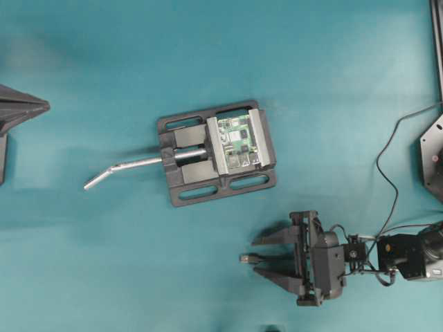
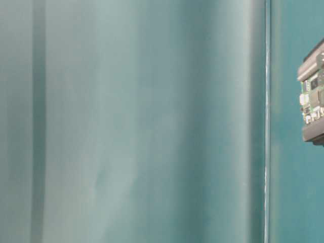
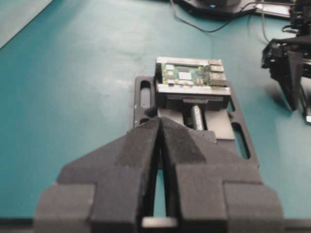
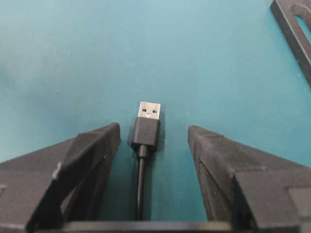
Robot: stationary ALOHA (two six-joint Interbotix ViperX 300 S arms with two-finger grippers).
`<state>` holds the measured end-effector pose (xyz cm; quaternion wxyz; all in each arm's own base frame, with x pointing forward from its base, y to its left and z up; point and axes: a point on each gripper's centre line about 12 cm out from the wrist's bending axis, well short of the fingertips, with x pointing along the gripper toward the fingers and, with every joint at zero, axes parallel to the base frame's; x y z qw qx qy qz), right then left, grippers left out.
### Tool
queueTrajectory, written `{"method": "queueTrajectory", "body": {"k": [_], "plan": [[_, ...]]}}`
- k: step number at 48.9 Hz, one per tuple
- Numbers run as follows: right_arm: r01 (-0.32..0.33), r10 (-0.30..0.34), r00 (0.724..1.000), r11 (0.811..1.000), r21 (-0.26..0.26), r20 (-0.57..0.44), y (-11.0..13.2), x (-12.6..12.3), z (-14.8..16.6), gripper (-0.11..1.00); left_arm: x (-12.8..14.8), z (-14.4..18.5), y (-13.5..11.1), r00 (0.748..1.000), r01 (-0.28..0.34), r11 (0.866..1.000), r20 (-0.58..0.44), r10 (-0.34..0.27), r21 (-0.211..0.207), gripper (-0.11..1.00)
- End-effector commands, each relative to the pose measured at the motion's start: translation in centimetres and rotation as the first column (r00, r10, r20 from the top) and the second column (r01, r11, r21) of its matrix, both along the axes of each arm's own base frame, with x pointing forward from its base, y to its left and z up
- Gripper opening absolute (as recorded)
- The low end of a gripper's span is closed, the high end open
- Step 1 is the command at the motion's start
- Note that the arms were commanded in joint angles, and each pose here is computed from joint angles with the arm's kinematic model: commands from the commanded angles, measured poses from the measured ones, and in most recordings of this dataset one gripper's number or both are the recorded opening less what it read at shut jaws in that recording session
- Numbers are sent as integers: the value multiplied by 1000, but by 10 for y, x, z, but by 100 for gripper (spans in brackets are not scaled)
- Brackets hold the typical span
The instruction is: Insert the USB into the fixed PCB.
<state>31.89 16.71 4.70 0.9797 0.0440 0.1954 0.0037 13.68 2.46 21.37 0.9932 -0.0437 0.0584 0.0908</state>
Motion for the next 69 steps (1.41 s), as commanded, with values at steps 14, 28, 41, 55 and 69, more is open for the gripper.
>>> {"method": "queueTrajectory", "body": {"k": [14, 28, 41, 55, 69], "plan": [[-15, 16, 999, 1000, 2, -43, 2, -5, -2, 53, -3, -10, 0, 997, -4, 1000, -79, 3, -17, 0], [-15, 15, 999, 1000, 1, -45, 1, -6, -3, 39, -5, -16, -1, 993, -3, 1000, -116, 0, -27, 0], [2, -2, 999, 1000, 5, -49, -1, -6, -3, 35, -5, -16, -1, 993, -3, 1000, -116, 0, -27, 0], [14, -14, 999, 1000, 10, -46, -1, -5, -2, 21, -5, -16, -1, 993, -3, 1000, -116, 0, -27, 0], [22, -22, 1000, 1000, 14, -10, -1, -2, 3, 21, -5, -16, -1, 993, -3, 1000, -118, 0, -27, 0]]}}
